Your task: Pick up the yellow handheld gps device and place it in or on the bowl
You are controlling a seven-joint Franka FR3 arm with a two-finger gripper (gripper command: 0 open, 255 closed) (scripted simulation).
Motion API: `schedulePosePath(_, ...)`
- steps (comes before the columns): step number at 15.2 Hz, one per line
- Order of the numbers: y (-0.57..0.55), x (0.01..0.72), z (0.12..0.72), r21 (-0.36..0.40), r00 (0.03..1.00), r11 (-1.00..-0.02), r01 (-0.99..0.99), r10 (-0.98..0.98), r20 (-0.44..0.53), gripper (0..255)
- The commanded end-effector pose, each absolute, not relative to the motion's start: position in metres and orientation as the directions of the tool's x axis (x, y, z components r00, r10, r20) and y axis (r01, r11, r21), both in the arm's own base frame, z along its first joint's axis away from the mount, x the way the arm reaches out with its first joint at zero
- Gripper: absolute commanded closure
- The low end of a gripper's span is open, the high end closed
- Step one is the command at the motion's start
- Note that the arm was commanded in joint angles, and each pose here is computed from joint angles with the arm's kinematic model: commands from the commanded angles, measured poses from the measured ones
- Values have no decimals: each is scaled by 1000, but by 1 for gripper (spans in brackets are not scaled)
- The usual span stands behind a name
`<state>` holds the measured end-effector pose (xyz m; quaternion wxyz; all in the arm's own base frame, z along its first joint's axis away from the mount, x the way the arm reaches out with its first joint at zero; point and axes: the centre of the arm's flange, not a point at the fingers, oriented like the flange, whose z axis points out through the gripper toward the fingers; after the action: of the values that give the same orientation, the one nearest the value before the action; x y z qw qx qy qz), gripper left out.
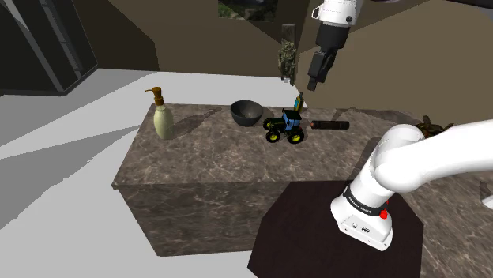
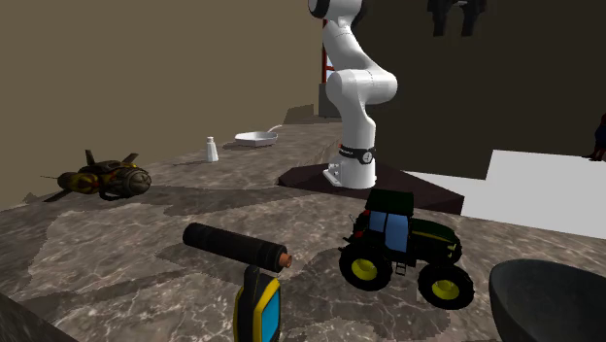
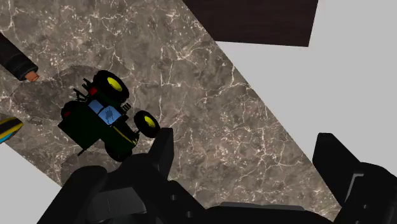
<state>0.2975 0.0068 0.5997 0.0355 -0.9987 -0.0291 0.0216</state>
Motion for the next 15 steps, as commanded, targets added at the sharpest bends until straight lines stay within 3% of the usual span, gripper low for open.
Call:
schedulePosePath(1,7,298,600,-72,997,-996,57,60,-41,0)
schedulePosePath(15,-110,393,503,-1,990,-992,-126,-126,-61,0)
